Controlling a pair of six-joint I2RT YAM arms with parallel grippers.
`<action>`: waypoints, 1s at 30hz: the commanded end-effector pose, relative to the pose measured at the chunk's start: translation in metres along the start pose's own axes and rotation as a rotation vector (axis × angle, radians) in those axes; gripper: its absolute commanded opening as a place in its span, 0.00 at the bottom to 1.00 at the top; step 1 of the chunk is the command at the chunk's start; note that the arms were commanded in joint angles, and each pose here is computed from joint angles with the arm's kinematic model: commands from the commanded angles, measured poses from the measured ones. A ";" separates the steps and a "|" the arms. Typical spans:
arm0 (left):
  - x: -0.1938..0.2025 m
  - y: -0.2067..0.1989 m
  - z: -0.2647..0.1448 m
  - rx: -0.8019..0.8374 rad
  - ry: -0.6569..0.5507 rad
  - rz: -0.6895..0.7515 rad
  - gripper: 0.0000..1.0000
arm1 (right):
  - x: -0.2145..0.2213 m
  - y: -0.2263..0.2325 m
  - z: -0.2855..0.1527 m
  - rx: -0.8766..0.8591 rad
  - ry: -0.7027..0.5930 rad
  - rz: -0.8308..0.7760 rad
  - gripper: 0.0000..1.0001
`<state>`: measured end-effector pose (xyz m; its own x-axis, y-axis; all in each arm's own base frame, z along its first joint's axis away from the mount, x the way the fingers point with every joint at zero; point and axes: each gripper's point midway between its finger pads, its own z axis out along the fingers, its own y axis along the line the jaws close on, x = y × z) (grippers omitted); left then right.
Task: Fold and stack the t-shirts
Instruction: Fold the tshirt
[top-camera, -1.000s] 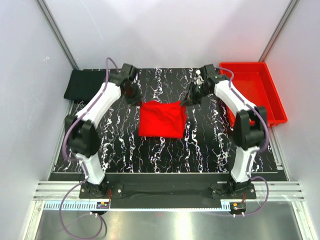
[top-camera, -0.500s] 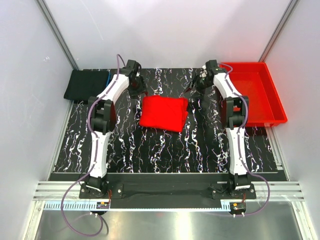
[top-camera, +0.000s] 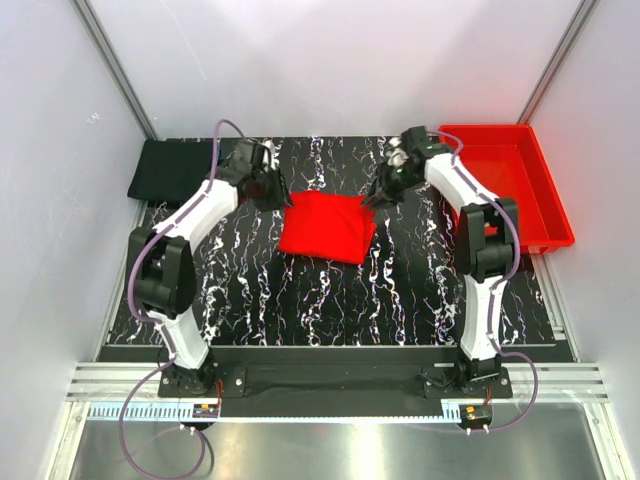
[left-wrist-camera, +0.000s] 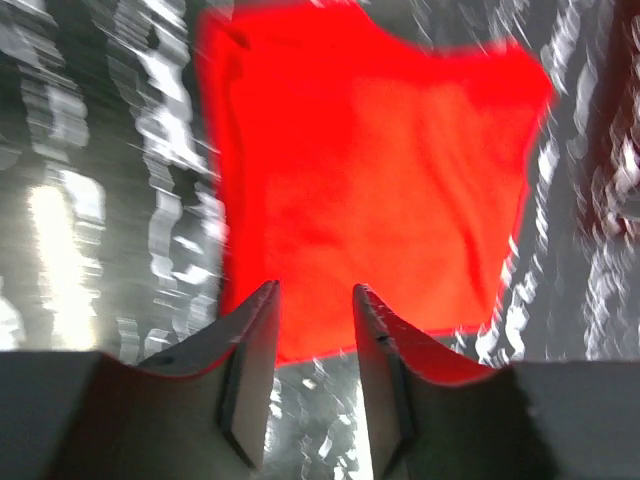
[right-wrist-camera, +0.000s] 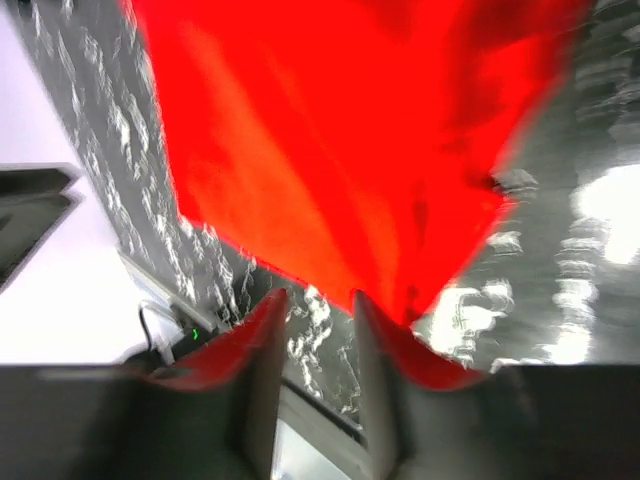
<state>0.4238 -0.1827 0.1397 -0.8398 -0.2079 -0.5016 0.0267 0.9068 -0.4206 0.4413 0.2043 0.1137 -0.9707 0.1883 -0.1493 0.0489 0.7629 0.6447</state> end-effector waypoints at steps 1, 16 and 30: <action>0.020 -0.028 0.016 0.175 0.030 0.028 0.38 | 0.041 0.048 0.017 -0.116 0.072 -0.117 0.31; 0.137 0.054 0.051 -0.183 0.340 -0.179 0.20 | 0.108 -0.023 0.068 -0.046 0.187 0.045 0.01; 0.107 -0.019 -0.018 -0.105 0.134 0.004 0.36 | 0.108 0.007 0.010 -0.056 0.082 -0.056 0.12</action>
<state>0.2835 -0.2131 0.0495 -0.9667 -0.1374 -0.2159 -0.0678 0.9509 -0.3019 0.3048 0.2278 0.0442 -0.9913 0.1177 0.0595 0.1278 0.7468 0.6527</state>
